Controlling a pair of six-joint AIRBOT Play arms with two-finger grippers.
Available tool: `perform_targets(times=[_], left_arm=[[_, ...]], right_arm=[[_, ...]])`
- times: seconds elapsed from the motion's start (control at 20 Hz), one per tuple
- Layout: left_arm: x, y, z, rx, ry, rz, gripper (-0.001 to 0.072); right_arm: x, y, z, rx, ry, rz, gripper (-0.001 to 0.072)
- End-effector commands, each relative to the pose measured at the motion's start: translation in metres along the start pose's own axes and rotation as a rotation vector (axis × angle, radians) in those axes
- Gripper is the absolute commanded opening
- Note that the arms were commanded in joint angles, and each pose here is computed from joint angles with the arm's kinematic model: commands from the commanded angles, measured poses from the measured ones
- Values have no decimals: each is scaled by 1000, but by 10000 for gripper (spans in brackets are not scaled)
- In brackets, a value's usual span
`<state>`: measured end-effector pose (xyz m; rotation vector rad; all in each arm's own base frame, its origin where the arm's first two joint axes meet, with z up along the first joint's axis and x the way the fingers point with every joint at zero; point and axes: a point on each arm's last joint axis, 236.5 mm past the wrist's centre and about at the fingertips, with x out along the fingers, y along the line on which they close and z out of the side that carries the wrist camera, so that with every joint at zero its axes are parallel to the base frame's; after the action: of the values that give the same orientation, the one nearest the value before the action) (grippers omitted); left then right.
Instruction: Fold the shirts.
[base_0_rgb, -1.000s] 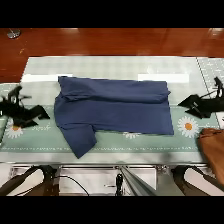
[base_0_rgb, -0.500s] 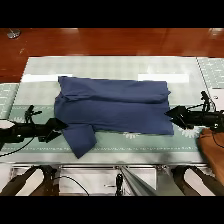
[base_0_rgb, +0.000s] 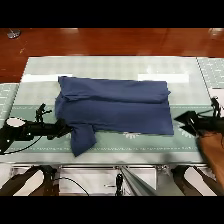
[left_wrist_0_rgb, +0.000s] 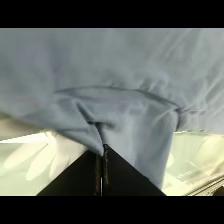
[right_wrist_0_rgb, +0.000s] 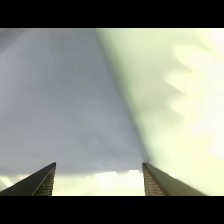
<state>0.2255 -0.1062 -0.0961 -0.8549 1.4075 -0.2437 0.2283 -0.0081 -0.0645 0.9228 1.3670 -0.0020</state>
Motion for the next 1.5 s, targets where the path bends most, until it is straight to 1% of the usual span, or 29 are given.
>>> perform_targets(times=[0.0, 0.15, 0.3, 0.4, 0.55, 0.6, 0.65, 0.7, 0.85, 1.0, 1.1, 1.3, 1.45], left_arm=[[0, -5, 2, 27, -3, -10, 18], [0, -5, 1, 27, 0, -11, 18], [0, -5, 1, 27, -1, -11, 18], [0, -5, 1, 27, 0, -11, 18], [0, -5, 1, 25, 1, -12, 18], [0, -5, 1, 20, 0, -12, 18], [-1, -6, 3, 23, -5, -13, 18], [-4, -11, 8, 35, -12, -17, 18], [-24, -38, 37, 109, -71, -43, 18], [-52, -71, 86, 173, -193, -57, 18], [-61, -84, 120, 183, -236, -60, 18], [-55, -107, 180, 182, -241, -72, 18], [-49, -117, 225, 145, -242, -88, 18]], right_arm=[[11, -33, -38, 105, 112, -69, 621], [23, -28, -44, 65, 133, -77, 622], [35, -15, -32, 44, 98, -56, 621], [44, 1, -23, -9, 89, -28, 621], [57, 16, -9, -46, 92, -34, 614], [60, 23, -6, -61, 103, -29, 491], [61, 29, -3, -84, 110, -27, 179], [61, 34, 0, -121, 106, -27, 23], [44, 55, 24, -188, 57, -16, 24], [17, 84, 64, -245, -44, -3, 24], [11, 103, 84, -266, -57, 21, 24], [24, 131, 118, -335, -52, 26, 24], [36, 140, 146, -308, -52, 36, 24]])
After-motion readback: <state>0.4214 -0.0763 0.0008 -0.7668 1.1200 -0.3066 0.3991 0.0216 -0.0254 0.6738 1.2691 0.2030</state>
